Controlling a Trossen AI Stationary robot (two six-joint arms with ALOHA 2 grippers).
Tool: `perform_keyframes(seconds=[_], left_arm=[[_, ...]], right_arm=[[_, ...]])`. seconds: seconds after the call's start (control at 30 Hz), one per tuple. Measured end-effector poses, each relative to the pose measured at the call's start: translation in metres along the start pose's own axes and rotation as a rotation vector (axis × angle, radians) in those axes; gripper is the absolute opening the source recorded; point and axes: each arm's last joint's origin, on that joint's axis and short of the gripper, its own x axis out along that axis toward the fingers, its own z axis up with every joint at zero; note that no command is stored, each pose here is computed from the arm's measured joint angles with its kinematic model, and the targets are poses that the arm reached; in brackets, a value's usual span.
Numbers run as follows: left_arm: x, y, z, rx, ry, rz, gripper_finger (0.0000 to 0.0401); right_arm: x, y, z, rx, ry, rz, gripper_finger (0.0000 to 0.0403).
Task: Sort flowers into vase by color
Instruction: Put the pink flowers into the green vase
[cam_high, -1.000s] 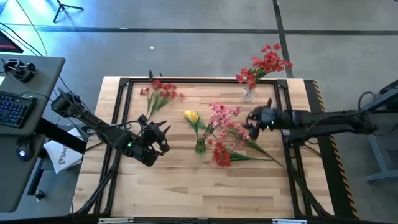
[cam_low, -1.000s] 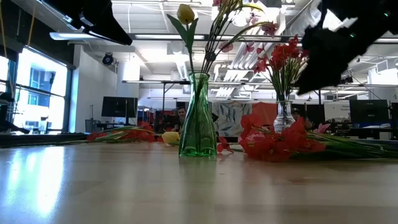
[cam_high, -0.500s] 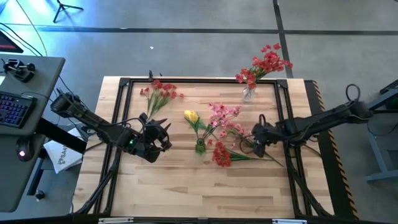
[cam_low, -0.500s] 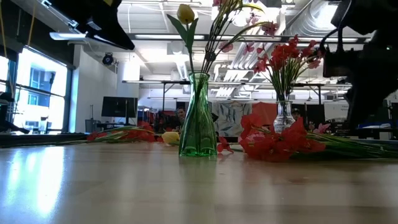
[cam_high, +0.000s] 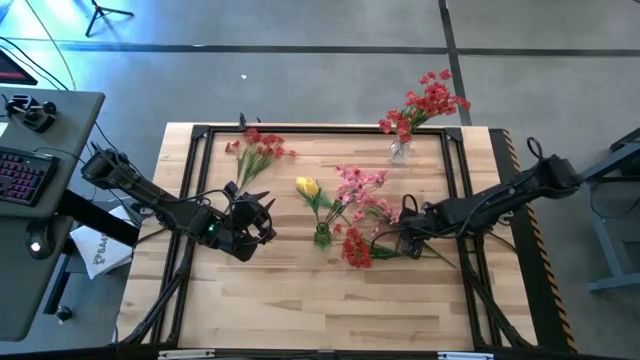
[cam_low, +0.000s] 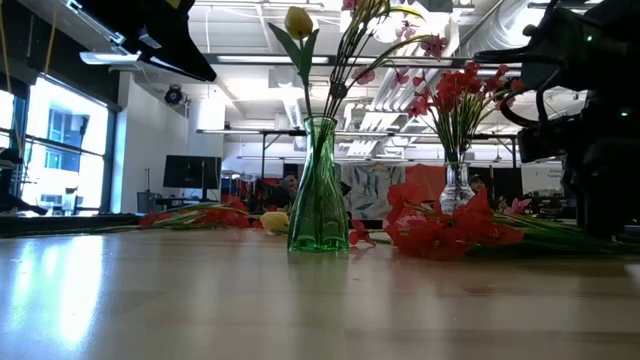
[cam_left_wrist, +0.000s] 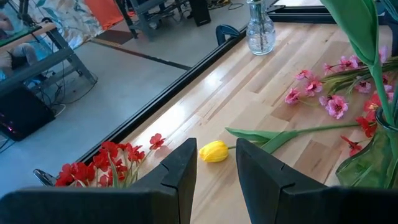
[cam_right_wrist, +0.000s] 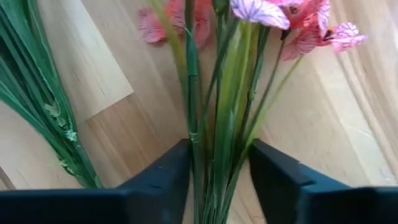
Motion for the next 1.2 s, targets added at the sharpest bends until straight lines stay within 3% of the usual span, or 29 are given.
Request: perform_keyframes(seconds=[0.23, 0.53, 0.67, 0.83, 1.0, 1.1, 1.2], left_arm=[[0.0, 0.0, 0.0, 0.0, 0.0, 0.0, 0.0102], [0.0, 0.0, 0.0, 0.001, 0.004, -0.007, 0.0102], [0.0, 0.0, 0.0, 0.0, 0.005, -0.008, 0.0102], [0.0, 0.0, 0.0, -0.001, 0.006, -0.009, 0.0102], [0.0, 0.0, 0.0, -0.008, 0.006, -0.009, 0.0102], [0.0, 0.0, 0.0, -0.008, 0.006, -0.009, 0.0102], [0.0, 0.0, 0.0, -0.009, 0.006, -0.01, 0.0102]], right_arm=[[-0.006, -0.004, 0.003, -0.027, -0.094, -0.009, 0.0017], [-0.043, -0.017, 0.01, 0.153, -0.566, -0.155, 0.0019], [-0.07, -0.019, 0.007, 0.147, -0.781, -0.104, 0.0005], [-0.108, -0.01, 0.0, -0.038, -1.024, 0.096, 0.0006], [-0.139, 0.014, -0.002, -0.405, -1.263, 0.358, 0.0003], [-0.138, 0.028, -0.004, -0.623, -1.446, 0.527, 0.0003], [-0.127, 0.035, -0.005, -0.701, -1.602, 0.596, 0.0003]])
